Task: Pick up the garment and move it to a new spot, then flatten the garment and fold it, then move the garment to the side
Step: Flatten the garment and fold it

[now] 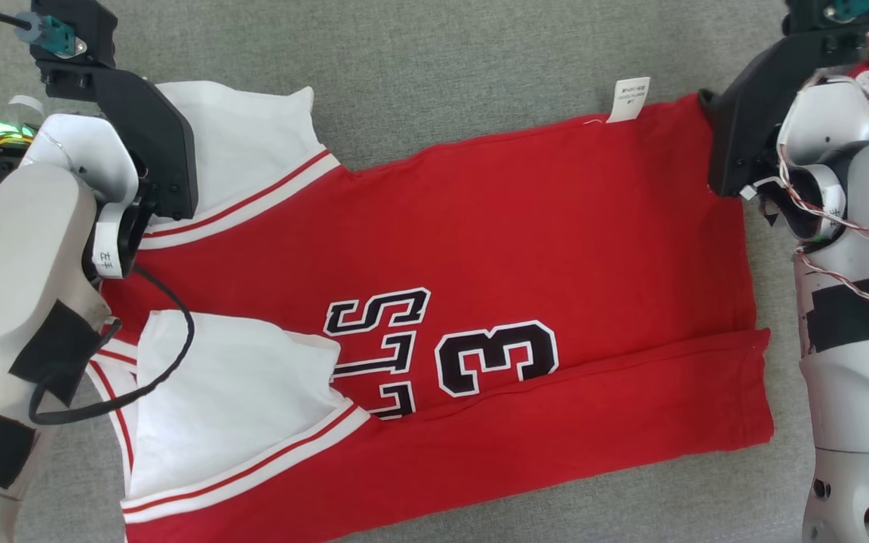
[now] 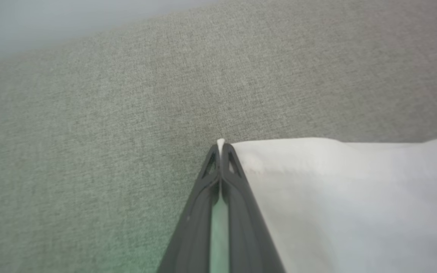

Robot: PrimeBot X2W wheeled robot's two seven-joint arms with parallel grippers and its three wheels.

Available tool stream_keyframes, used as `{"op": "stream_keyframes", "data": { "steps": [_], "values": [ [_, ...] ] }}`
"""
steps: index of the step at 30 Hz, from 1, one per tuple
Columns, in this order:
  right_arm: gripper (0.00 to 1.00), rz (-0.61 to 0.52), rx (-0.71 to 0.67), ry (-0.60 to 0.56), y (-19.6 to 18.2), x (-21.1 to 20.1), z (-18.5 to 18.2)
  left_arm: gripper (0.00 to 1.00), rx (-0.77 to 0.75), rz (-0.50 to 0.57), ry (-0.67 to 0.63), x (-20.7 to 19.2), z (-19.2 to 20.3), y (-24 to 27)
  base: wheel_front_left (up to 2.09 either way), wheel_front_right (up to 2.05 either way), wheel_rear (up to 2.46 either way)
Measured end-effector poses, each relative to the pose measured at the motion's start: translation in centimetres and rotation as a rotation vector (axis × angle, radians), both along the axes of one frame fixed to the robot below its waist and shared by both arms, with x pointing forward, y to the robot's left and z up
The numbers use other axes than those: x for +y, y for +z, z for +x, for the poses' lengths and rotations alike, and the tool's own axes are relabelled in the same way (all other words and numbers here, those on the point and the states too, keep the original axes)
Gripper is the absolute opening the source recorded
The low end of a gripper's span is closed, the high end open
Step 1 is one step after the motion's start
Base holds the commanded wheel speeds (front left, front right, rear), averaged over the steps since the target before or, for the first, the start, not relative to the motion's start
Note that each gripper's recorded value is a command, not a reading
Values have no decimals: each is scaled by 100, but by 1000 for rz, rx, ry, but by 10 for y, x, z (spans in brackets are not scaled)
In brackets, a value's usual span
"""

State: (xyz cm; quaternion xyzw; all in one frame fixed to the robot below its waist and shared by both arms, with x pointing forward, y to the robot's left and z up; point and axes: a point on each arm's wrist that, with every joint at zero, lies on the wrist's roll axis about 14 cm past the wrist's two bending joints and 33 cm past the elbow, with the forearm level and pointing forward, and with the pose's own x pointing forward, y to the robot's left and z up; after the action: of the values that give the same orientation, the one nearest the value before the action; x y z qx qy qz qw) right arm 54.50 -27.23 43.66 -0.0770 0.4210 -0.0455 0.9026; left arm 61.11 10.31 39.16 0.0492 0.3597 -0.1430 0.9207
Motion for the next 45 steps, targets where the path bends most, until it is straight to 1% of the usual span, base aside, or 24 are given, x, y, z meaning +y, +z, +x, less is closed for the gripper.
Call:
{"op": "stream_keyframes", "data": {
  "steps": [1,3,4,6,7,8,10,12,14,15,16,17,18,20,24,28,31,33,37,39,45],
  "values": [
    [48,1,11,4,-3,2,0,0,-1,0,0,0,0,0,0,0,0],
    [51,1,27,7,-7,3,-1,0,-2,-1,1,0,0,-1,0,0,0],
    [68,-1,32,8,-9,2,-1,0,-2,-1,0,0,0,-1,0,0,0],
    [75,-8,43,9,-12,0,-1,0,-2,-1,3,1,0,-2,0,0,0],
    [81,-7,51,8,-14,0,-2,0,-4,-1,3,1,1,-2,0,0,0],
    [89,-2,55,8,-16,1,-3,0,-4,-1,3,1,1,-3,0,0,0],
    [93,0,63,13,-18,2,-4,0,-4,-1,3,1,1,-3,0,0,0],
    [94,3,66,16,-19,3,-4,0,-3,-2,3,1,1,-4,0,0,0],
    [67,4,70,22,-22,4,-4,0,-1,-1,3,2,1,-5,0,0,0],
    [48,3,71,26,-23,5,-4,0,-3,-2,1,2,2,-5,0,0,0],
    [47,6,73,31,-24,6,-3,0,-2,-2,0,2,2,-6,0,0,0],
    [43,8,71,37,-24,8,-3,0,-4,-5,0,2,2,-6,0,0,0],
    [33,4,70,48,-25,10,-2,0,-9,-7,0,2,3,-5,0,0,0],
    [0,1,58,58,-23,11,0,0,-18,-14,-1,2,4,-3,0,0,0],
    [0,-3,22,73,-17,11,5,0,-63,-53,4,3,8,8,0,0,0],
    [0,11,-15,92,-11,18,6,0,-139,-159,2,-2,12,34,0,0,0],
    [0,29,-39,101,-7,21,3,0,-187,-231,-7,-5,8,50,0,0,0],
    [0,32,-54,108,-5,21,0,0,-212,-275,-8,-5,3,60,0,0,0],
    [0,40,-101,124,2,24,-5,0,-263,-316,-14,-1,-11,78,0,0,0],
    [0,39,-127,131,7,24,-9,0,-293,-357,-16,-1,-20,91,0,0,0],
    [0,36,-191,150,17,27,-24,0,-327,-417,-21,0,-61,105,0,0,0]
  ]
}}
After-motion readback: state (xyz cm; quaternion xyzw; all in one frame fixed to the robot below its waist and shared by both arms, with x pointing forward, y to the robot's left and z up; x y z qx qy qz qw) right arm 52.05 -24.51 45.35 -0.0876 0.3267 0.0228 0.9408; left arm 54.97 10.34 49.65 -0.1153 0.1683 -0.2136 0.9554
